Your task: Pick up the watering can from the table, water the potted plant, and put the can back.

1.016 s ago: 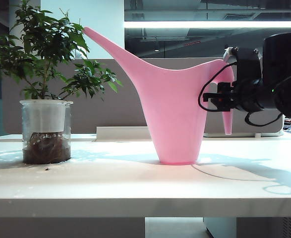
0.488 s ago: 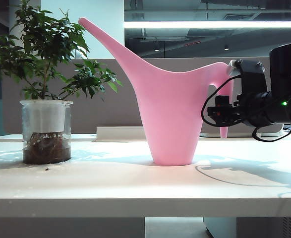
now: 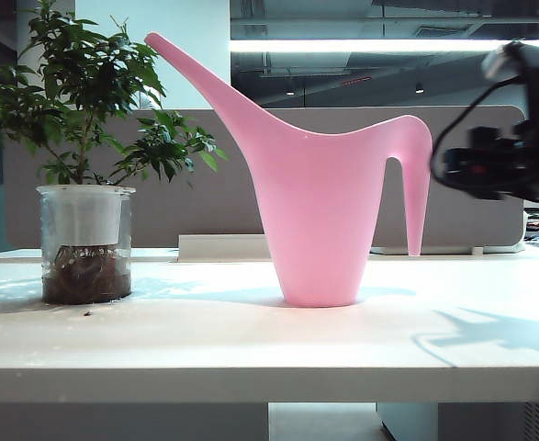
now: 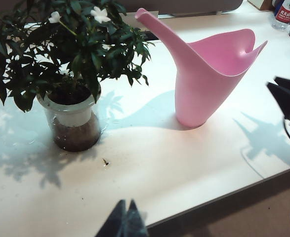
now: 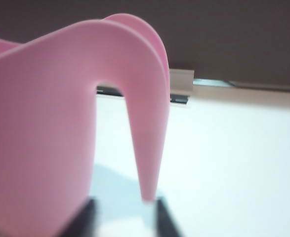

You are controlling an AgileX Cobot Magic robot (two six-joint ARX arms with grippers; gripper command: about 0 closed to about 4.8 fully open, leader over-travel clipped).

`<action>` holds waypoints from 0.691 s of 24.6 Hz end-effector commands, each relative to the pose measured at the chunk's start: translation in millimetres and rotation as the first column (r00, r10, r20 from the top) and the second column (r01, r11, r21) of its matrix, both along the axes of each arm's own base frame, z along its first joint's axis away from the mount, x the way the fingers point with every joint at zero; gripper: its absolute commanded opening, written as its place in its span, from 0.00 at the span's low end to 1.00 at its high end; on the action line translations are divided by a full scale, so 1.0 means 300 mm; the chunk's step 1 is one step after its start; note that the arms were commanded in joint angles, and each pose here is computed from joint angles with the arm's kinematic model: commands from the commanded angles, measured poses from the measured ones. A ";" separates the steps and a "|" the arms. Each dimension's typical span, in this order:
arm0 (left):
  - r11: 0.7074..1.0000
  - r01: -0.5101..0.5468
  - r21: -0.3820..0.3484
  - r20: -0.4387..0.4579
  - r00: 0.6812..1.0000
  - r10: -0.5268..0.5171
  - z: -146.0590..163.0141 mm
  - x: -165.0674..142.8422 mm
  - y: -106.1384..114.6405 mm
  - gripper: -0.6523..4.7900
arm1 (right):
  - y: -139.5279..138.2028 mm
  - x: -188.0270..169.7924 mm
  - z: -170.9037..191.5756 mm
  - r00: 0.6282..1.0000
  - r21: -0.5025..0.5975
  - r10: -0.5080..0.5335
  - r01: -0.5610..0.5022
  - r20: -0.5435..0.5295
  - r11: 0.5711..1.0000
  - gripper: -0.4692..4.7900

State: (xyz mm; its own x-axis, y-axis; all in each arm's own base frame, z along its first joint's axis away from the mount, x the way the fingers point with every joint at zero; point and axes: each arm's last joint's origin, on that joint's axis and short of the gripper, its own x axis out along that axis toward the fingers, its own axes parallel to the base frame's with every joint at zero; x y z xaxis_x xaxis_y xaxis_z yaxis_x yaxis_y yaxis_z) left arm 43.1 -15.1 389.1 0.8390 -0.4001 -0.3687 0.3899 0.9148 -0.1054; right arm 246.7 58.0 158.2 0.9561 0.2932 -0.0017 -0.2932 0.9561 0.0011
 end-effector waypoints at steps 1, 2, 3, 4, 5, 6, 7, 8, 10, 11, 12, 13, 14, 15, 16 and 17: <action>1.000 0.005 -0.002 0.022 1.000 -0.005 0.008 0.001 0.000 0.11 | -0.021 -0.100 -0.011 1.000 0.000 0.000 0.000 0.005 1.000 0.08; 1.000 0.005 -0.002 0.022 1.000 -0.005 0.008 0.001 0.000 0.11 | -0.032 -0.151 -0.020 1.000 0.000 0.012 -0.012 0.007 1.000 0.08; 1.000 0.005 -0.002 0.022 1.000 -0.005 0.008 0.001 0.000 0.11 | -0.038 -0.178 -0.024 1.000 0.001 0.015 -0.015 0.010 1.000 0.08; 1.000 0.005 -0.002 0.022 1.000 -0.005 0.008 0.001 0.000 0.11 | -0.047 -0.219 -0.032 1.000 0.002 0.014 -0.015 0.013 1.000 0.08; 1.000 0.005 -0.002 0.022 1.000 -0.005 0.008 0.001 0.000 0.11 | -0.052 -0.242 -0.037 1.000 0.002 0.013 -0.013 0.016 1.000 0.08; 1.000 0.005 -0.002 0.022 1.000 -0.005 0.008 0.001 0.000 0.11 | -0.062 -0.280 -0.045 1.000 0.004 0.007 -0.007 0.025 1.000 0.08; 1.000 0.005 -0.002 0.022 1.000 -0.005 0.008 0.001 -0.001 0.11 | -0.064 -0.291 -0.039 1.000 0.002 0.010 -0.010 0.017 1.000 0.08; 1.000 0.005 -0.002 0.021 1.000 -0.005 0.007 0.000 0.000 0.11 | -0.065 -0.296 -0.035 1.000 0.002 0.011 -0.011 0.014 1.000 0.08; 1.000 0.005 -0.002 0.021 1.000 -0.005 0.007 0.000 0.000 0.11 | -0.070 -0.316 -0.017 1.000 0.001 0.006 -0.006 0.010 1.000 0.08; 1.000 0.005 -0.002 0.021 1.000 -0.005 0.008 0.000 0.000 0.11 | -0.073 -0.323 -0.015 1.000 -0.002 0.001 -0.001 -0.002 1.000 0.08; 1.000 0.005 -0.002 0.021 1.000 -0.005 0.008 0.000 0.000 0.11 | -0.078 -0.338 -0.016 0.999 -0.010 -0.015 0.014 -0.038 1.000 0.08; 1.000 0.005 -0.002 0.022 1.000 -0.005 0.008 0.000 0.000 0.11 | -0.082 -0.351 -0.018 0.998 -0.018 -0.031 0.030 -0.064 0.999 0.08; 1.000 0.005 -0.002 0.022 1.000 -0.005 0.008 0.000 0.000 0.11 | -0.087 -0.366 -0.020 0.995 -0.026 -0.042 0.040 -0.091 0.999 0.08; 1.000 0.006 -0.002 0.021 1.000 -0.006 0.008 0.000 0.000 0.11 | -0.091 -0.376 -0.023 0.992 -0.032 -0.054 0.051 -0.111 0.998 0.08; 1.000 0.005 -0.002 0.022 1.000 -0.005 0.008 0.000 0.000 0.11 | -0.095 -0.393 -0.031 0.987 -0.045 -0.063 0.057 -0.150 0.997 0.08; 1.000 0.005 -0.002 0.022 1.000 -0.005 0.008 0.000 0.000 0.11 | -0.100 -0.406 -0.040 0.980 -0.056 -0.071 0.062 -0.187 0.997 0.08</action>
State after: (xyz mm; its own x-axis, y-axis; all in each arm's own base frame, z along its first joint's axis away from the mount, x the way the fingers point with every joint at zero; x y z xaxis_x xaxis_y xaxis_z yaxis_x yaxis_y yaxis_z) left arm 43.2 -15.1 389.3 0.8394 -0.4005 -0.3673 0.3904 0.9146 -0.1052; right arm 127.8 29.2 155.4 0.9645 0.2377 -0.1151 -0.2390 0.9710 0.0022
